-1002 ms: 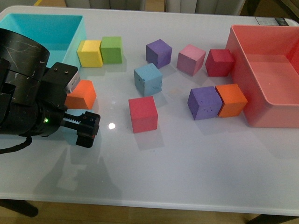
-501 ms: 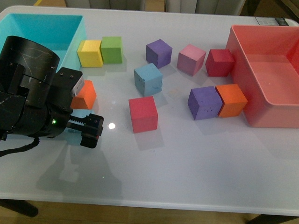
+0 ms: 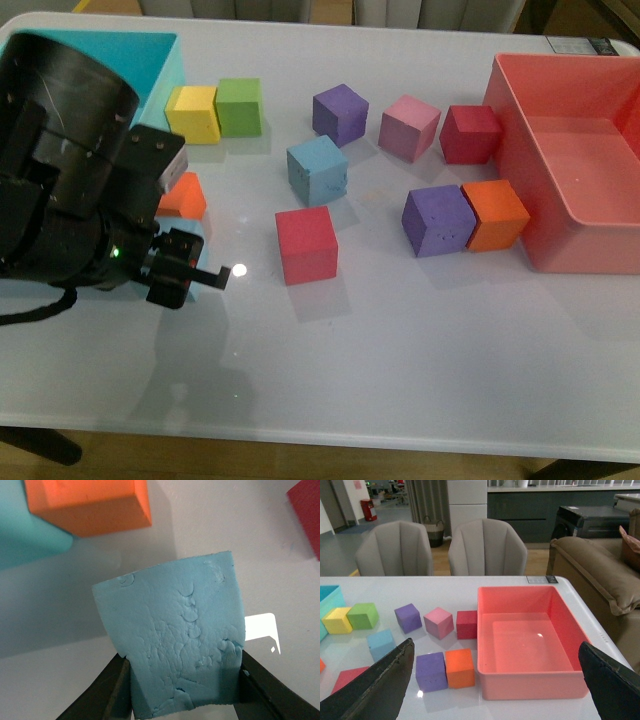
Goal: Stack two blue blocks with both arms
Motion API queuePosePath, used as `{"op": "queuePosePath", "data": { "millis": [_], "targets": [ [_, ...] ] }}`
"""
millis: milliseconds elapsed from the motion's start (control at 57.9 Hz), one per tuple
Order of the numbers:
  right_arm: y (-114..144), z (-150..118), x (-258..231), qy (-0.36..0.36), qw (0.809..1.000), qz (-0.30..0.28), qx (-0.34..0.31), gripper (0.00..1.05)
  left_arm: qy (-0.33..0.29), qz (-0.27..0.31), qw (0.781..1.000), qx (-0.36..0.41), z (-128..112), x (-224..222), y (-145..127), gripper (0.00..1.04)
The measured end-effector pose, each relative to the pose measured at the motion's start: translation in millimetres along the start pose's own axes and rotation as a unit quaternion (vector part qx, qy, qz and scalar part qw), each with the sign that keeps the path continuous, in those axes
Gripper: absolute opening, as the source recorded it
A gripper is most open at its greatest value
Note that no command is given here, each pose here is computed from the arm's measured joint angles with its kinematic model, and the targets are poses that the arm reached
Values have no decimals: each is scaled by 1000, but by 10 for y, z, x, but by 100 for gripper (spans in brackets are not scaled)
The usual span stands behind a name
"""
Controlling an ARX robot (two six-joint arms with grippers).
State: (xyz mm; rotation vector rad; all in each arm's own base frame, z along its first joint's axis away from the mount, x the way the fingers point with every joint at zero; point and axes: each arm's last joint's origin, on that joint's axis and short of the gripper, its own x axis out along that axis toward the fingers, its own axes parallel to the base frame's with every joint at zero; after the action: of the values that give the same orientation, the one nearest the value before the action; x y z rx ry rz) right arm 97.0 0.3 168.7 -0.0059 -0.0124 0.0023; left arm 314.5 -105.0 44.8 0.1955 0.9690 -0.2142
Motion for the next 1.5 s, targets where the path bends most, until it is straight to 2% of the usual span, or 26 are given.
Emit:
{"op": "queuePosePath", "data": {
  "millis": [138,190,276,380,691,864,1192,1503],
  "targets": [
    [0,0,0,0,1000,0,0,96,-37,-8,999,15,237,-240,-68,40],
    [0,0,0,0,1000,0,0,96,-55,-19,998,20,401,-320,-125,40],
    [0,0,0,0,1000,0,0,96,-78,-35,996,34,638,-365,-237,40],
    [0,0,0,0,1000,0,0,96,-85,-48,994,44,804,-340,-345,40],
    [0,0,0,0,1000,0,0,96,-83,-70,991,78,1122,-52,-626,40],
    [0,0,0,0,1000,0,0,96,-91,-74,989,92,1330,62,-683,40],
    [0,0,0,0,1000,0,0,96,-76,-73,987,119,1458,421,-738,40],
    [0,0,0,0,1000,0,0,96,-75,-74,987,119,1562,566,-774,40]
  ]
}}
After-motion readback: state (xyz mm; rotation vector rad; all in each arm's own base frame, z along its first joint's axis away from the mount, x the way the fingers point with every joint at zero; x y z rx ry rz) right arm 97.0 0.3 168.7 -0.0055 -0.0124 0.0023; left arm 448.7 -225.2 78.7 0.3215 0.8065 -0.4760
